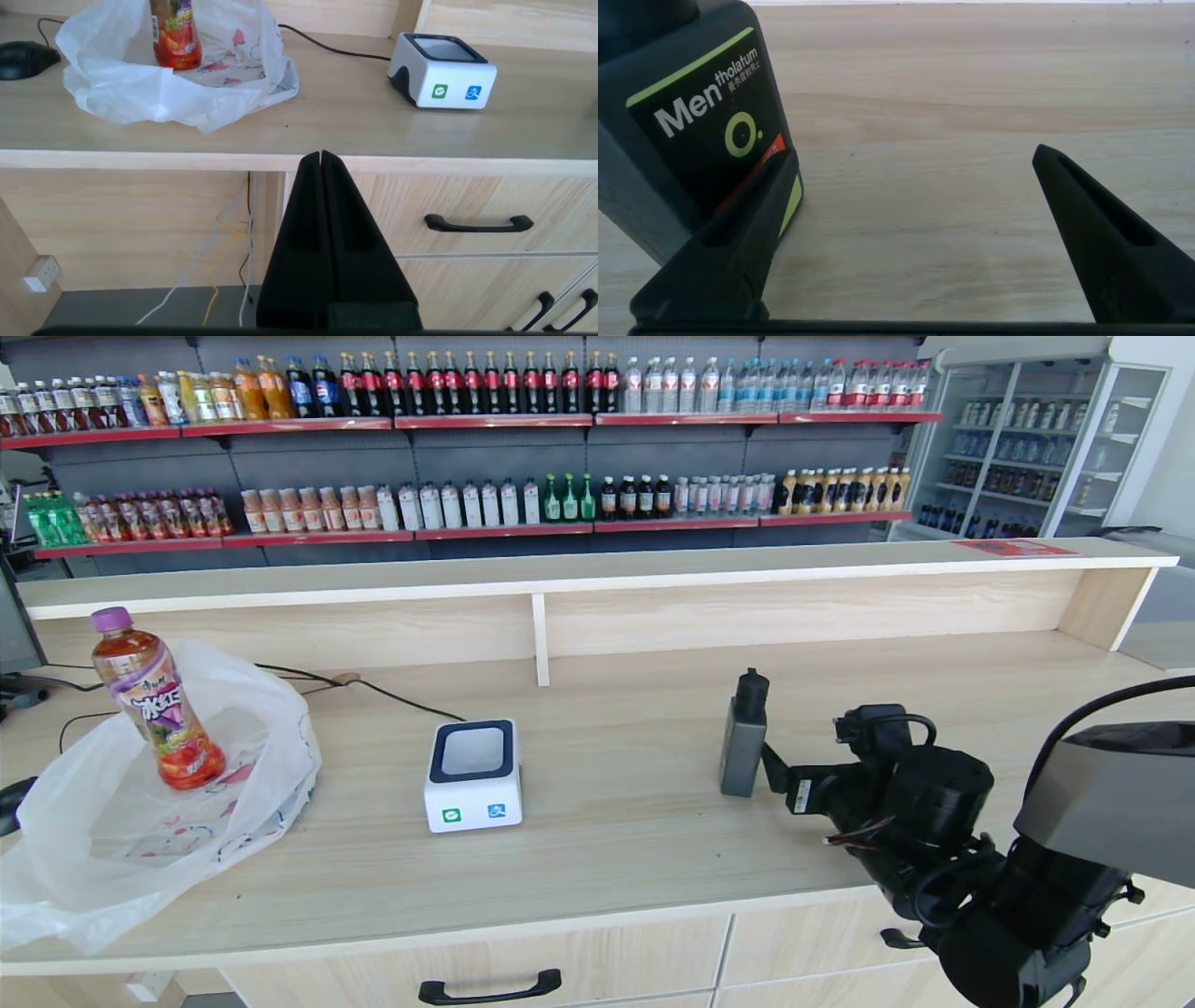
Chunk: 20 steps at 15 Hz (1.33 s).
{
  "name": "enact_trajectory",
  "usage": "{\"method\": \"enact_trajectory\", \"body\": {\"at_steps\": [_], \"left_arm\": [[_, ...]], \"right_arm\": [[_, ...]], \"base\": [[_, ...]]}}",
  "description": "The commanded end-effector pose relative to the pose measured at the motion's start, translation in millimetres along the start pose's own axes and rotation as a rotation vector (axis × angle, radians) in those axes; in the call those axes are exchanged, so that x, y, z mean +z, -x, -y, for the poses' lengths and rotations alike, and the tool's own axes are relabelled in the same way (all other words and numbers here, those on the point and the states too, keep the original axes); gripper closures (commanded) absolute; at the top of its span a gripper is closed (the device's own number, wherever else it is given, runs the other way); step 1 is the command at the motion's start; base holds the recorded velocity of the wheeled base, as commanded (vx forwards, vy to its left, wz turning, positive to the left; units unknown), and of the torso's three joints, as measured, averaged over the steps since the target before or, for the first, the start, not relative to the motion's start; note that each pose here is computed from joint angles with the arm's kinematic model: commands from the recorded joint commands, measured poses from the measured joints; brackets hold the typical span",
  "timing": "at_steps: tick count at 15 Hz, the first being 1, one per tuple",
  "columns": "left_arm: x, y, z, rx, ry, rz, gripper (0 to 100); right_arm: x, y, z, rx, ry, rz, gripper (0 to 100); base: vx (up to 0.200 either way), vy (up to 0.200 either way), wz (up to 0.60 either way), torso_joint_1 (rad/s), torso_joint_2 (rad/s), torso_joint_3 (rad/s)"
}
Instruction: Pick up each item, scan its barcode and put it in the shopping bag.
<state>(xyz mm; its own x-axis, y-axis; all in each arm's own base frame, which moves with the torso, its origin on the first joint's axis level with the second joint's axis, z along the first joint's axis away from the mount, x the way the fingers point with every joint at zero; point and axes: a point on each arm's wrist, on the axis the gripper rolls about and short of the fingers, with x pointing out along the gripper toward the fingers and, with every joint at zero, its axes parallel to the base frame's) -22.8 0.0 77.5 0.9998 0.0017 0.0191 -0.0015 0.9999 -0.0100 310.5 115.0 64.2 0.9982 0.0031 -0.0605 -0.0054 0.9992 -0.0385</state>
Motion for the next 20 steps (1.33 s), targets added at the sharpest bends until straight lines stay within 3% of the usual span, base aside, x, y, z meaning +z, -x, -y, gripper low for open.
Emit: {"method": "enact_trajectory", "body": {"at_steps": [1,20], "left_arm": [[0.0,0,0.0,0.0,0.001,0.001,100],[-0.1,0,0.0,0.0,0.001,-0.001,100]], "right_arm": [[-3,-2,-1,0.001,0.002,-0.002,0],[-10,-16,-17,0.027,-0.024,0.011,0]], "base": [[0.0,0.0,0.0,0.0,0.0,0.0],[0.0,0.0,0.0,0.0,0.0,0.0]]}}
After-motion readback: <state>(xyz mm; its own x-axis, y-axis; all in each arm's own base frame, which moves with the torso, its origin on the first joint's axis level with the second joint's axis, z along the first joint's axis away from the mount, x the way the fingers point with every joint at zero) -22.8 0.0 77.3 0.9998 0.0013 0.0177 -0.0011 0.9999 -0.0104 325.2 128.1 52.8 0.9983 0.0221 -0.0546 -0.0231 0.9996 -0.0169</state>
